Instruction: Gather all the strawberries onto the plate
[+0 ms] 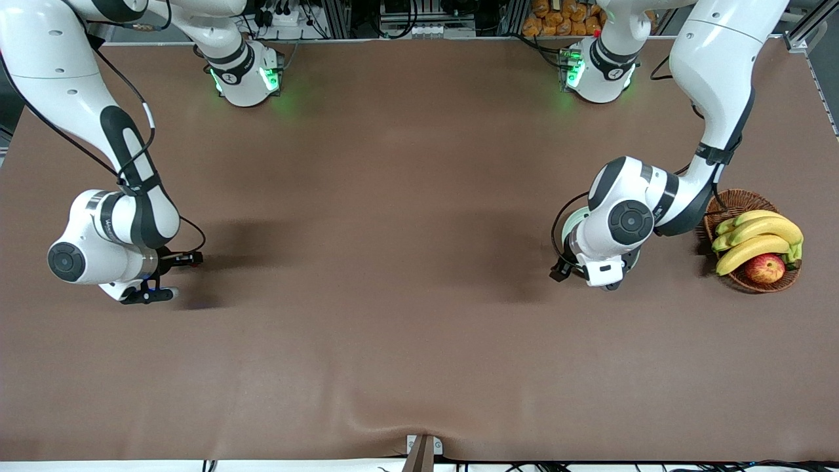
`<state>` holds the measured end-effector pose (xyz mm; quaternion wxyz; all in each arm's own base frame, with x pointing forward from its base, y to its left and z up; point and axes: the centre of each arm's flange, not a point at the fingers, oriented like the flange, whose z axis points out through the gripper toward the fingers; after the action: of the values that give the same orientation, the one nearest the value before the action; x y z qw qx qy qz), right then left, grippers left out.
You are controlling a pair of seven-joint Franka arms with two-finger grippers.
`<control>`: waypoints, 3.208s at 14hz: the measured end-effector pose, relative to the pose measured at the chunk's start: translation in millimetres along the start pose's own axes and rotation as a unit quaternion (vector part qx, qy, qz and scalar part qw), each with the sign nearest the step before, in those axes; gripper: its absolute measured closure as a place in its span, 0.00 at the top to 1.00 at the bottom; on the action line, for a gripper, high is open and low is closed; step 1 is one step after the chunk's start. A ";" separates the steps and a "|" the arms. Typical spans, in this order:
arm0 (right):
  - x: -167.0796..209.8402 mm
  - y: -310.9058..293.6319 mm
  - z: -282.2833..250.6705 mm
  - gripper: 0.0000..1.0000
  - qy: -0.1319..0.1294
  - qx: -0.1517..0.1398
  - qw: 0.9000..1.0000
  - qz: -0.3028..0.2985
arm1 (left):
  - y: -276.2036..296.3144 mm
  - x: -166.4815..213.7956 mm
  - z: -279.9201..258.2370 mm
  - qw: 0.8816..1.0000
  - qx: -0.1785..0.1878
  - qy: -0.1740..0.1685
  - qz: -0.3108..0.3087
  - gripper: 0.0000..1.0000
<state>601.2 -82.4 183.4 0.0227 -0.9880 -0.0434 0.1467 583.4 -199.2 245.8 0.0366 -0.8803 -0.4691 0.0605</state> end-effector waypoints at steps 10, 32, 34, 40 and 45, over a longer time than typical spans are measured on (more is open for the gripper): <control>2.6 1.5 -6.2 0.30 0.008 -0.001 1.000 0.001 | 5.4 2.0 -8.8 1.000 -0.010 0.002 -0.001 1.00; 6.7 -475.3 -8.1 0.30 0.063 0.078 0.993 0.057 | 52.0 -61.0 3.8 0.994 -0.031 0.012 0.105 1.00; 6.3 -477.5 5.1 0.30 0.056 0.072 0.994 0.055 | 61.6 -84.4 3.6 0.992 -0.036 0.012 0.123 1.00; 8.1 -479.8 10.5 0.64 0.061 0.072 0.994 0.055 | 92.2 -186.5 -13.8 0.984 -0.067 0.015 0.167 1.00; 30.0 -441.6 -53.0 1.00 0.106 0.095 0.986 0.082 | 119.4 -222.3 -7.9 0.979 -0.088 0.008 0.183 1.00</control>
<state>610.3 358.2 250.8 0.1089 -0.9915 0.0545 0.0461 559.8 -450.4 255.1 -0.0488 -0.9516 -0.3030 0.0182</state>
